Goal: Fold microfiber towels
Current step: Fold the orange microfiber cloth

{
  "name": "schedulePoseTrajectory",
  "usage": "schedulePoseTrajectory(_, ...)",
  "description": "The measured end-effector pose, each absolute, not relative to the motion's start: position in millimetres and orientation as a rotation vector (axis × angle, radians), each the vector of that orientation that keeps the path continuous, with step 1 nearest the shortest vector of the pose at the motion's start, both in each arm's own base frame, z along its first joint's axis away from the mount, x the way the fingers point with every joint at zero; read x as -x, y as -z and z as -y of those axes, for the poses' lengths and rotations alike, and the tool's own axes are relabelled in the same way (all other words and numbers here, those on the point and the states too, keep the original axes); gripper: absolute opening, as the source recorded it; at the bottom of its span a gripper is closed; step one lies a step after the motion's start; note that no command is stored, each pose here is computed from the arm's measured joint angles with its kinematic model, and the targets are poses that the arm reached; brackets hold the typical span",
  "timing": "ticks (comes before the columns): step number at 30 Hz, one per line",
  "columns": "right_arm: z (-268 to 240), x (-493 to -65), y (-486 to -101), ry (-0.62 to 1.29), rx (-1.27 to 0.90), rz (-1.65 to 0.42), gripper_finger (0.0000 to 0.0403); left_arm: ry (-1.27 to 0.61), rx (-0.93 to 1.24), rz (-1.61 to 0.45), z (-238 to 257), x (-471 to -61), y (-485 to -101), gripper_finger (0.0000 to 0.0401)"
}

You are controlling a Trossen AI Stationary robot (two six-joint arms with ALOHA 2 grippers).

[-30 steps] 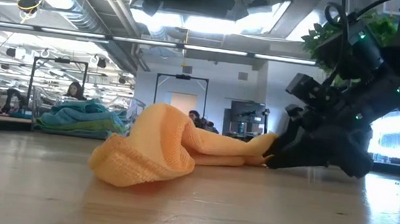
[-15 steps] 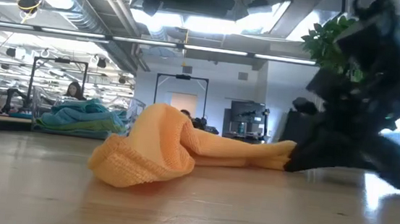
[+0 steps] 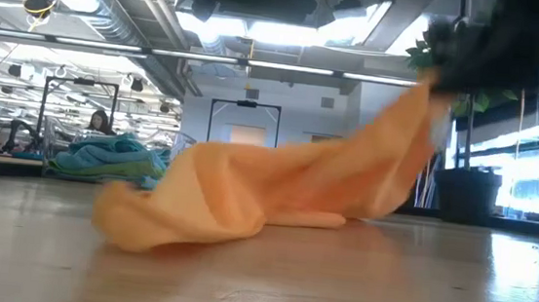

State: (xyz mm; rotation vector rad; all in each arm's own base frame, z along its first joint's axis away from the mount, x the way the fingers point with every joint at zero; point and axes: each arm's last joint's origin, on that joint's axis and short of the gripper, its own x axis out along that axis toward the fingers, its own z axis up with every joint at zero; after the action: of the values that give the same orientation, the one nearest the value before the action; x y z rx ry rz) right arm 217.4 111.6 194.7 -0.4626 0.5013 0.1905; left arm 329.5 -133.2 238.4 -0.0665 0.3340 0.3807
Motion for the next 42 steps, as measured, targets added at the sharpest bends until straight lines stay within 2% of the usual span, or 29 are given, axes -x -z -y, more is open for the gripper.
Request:
schedulePoseTrajectory(4,-118,-218,-234,-0.165,0.532,-0.399,0.0012,-0.381,0.068,-0.332,133,-330,-239,0.0082)
schedulePoseTrajectory(9,-117,-221,-264,-0.136,0.624,-0.401,0.0004,-0.379,0.063,-0.330,133,-330,-239,0.0082)
schedulePoseTrajectory(22,-112,-223,-266,-0.136,0.603,-0.451,0.0004,-0.304,0.088,-0.316,136,-332,-242,0.0082)
schedulePoseTrajectory(28,-115,-225,-246,-0.268,0.455,-0.602,0.0012,-0.223,0.113,-0.263,136,-336,-249,0.0082)
schedulePoseTrajectory(35,-120,-215,-198,-0.463,0.289,-1.049,0.0007,-0.099,0.243,-0.348,144,-333,-243,0.0082)
schedulePoseTrajectory(42,-125,-200,-143,-0.559,0.240,-1.258,0.0015,-0.062,0.256,-0.354,155,-328,-243,0.0082)
